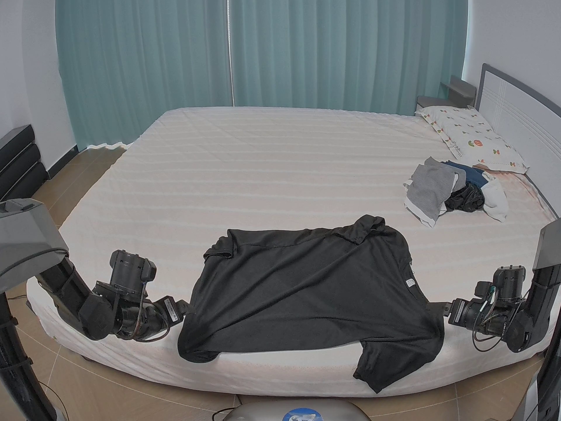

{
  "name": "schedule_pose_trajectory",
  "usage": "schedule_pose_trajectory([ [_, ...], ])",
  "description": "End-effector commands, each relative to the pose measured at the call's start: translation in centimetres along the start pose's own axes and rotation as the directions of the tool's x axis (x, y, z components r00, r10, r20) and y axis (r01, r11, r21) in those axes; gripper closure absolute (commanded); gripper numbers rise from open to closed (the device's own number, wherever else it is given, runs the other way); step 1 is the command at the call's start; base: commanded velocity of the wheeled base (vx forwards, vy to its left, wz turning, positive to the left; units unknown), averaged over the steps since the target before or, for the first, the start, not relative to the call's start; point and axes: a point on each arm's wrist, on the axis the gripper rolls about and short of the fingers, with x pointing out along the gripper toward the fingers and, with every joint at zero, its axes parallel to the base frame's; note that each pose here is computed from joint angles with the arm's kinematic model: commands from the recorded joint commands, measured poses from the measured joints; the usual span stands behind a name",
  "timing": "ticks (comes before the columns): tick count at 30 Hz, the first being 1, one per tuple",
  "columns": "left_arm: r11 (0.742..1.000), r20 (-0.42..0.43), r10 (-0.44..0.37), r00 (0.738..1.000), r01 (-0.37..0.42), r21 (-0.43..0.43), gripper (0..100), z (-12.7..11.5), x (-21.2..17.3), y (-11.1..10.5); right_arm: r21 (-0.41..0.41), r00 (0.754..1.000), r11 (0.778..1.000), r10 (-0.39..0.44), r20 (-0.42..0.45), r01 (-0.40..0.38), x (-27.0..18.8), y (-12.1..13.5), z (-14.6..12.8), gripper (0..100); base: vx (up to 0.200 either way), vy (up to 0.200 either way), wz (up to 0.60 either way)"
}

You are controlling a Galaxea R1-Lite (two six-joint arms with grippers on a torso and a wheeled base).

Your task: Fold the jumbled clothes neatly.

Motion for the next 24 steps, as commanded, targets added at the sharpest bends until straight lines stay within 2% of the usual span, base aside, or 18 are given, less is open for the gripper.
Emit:
schedule_pose_trajectory([
  [1, 0.998, 0.06, -0.051, 0.997, 0.053, -0.034, 0, 0.9, -0.7, -0.5, -0.019, 0.999, 0.999, 0.036, 0.01, -0.035, -0.1, 1.1, 0.2, 0, 0.0, 0.0, 0.0],
  [6, 0.995, 0.076, -0.058, 0.995, 0.064, -0.074, 0, 1.4, -0.6, -0.3, -0.018, 0.999, 0.999, 0.038, 0.009, -0.038, 0.0, 1.1, 0.2, 0, 0.0, 0.0, 0.0],
  [12, 0.995, 0.077, -0.058, 0.995, 0.064, -0.075, 0, 1.5, -0.4, -0.3, -0.004, 0.999, 0.999, 0.041, 0.014, -0.041, 0.0, 1.2, 0.3, 0, 0.0, 0.2, 0.0],
  [16, 0.995, 0.071, -0.05, 0.996, 0.055, -0.081, 0, 1.6, 0.1, -0.2, 0.013, 0.999, 0.999, 0.041, 0.022, -0.041, 0.0, 1.2, 0.5, 0, 0.0, 0.0, 0.0],
  [21, 0.987, 0.05, -0.098, 0.994, 0.103, -0.125, 0, 1.8, 0.2, -0.6, 0.013, 0.999, 0.999, 0.04, 0.021, -0.041, 0.1, 1.2, 0.4, 0, 0.0, 0.0, 0.0],
  [24, 0.98, 0.036, -0.131, 0.991, 0.135, -0.144, 0, 2.0, 0.2, -0.8, 0.012, 0.999, 0.999, 0.04, 0.021, -0.04, 0.1, 1.2, 0.4, 0, 0.2, 0.0, 0.0],
])
